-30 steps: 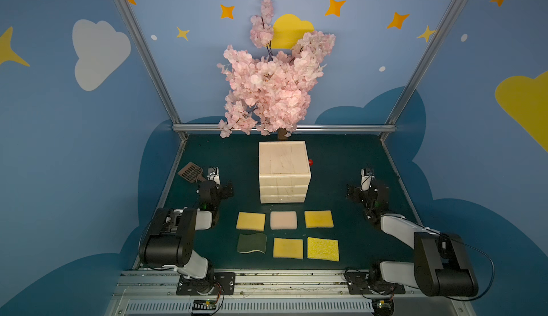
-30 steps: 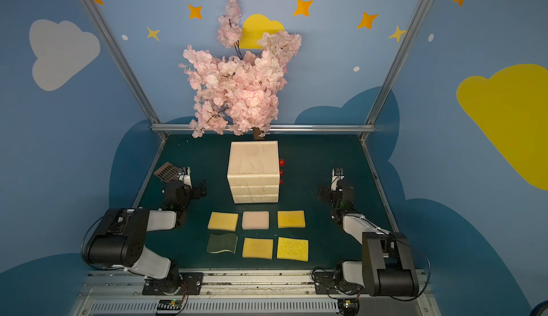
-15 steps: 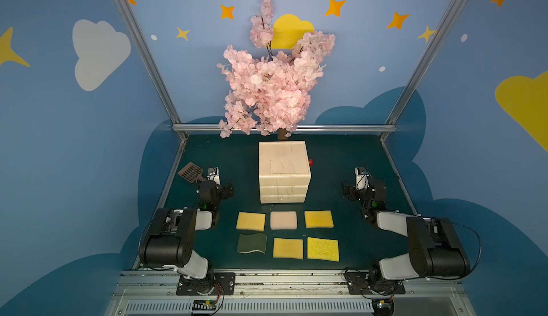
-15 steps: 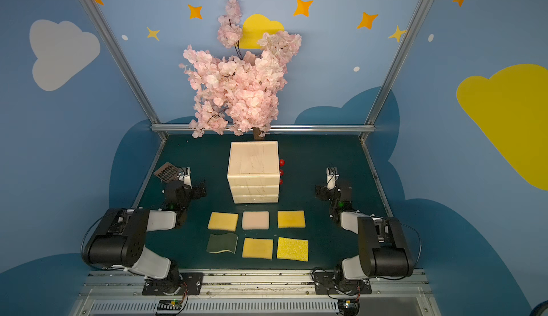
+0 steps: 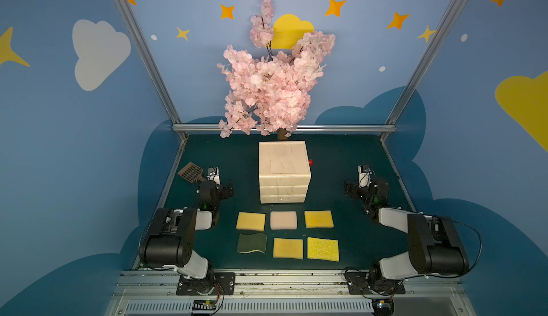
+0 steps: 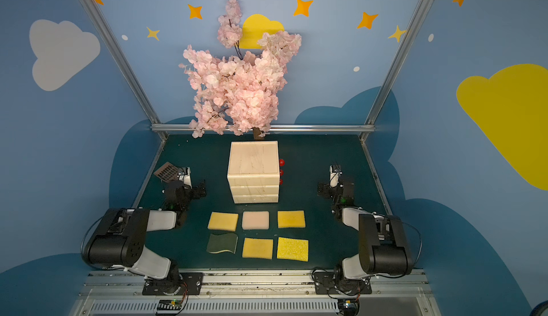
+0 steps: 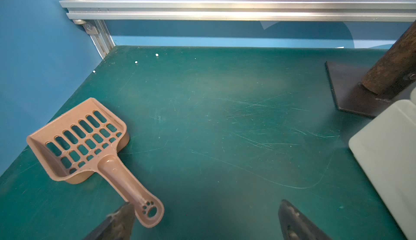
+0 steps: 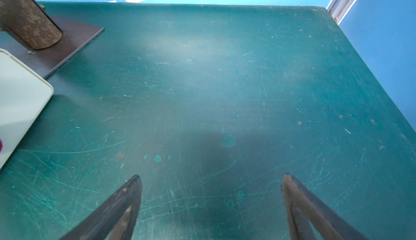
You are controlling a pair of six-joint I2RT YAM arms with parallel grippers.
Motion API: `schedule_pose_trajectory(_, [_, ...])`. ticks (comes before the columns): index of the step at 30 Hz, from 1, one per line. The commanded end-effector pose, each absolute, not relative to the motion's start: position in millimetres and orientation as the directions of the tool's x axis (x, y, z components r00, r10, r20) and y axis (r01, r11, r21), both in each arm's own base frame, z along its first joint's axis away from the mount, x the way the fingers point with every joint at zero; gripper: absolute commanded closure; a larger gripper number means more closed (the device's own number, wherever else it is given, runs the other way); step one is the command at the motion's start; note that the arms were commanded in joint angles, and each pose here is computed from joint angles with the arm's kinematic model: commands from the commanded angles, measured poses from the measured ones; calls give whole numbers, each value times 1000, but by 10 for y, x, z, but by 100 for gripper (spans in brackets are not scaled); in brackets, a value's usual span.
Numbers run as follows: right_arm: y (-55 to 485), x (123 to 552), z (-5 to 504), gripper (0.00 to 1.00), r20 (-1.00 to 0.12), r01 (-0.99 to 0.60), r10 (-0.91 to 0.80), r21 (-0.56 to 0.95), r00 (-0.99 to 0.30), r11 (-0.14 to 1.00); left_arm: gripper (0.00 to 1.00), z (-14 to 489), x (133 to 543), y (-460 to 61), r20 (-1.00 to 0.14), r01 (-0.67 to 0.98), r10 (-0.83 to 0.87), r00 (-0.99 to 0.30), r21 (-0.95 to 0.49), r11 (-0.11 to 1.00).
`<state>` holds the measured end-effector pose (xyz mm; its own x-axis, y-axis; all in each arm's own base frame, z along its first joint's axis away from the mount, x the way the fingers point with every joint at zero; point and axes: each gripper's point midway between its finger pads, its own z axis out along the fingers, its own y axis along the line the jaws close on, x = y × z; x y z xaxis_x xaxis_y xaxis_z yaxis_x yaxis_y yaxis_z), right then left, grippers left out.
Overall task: Take the sponge out of the drawer
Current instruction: Reset both arms
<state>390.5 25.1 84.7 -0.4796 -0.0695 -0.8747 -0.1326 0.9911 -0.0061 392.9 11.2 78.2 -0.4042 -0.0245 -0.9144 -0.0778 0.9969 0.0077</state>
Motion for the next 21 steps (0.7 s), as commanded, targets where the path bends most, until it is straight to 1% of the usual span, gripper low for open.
schedule_pose_trajectory(1, [254,3933,846,4,-872,-124,-61,-1,-485,992,0,822,3937,103,-919,-73,-30,-394,-2,997])
schedule_pose_trajectory(8, [264,3927,850,4,-873,-114,-78,-27,-481,993,0,828,3936,102,-920,-72,-30,-392,-2,997])
schedule_pose_trajectory(21, [261,3928,853,4,-874,-112,-76,-25,-481,993,0,828,3938,95,-920,-72,-26,-391,3,997])
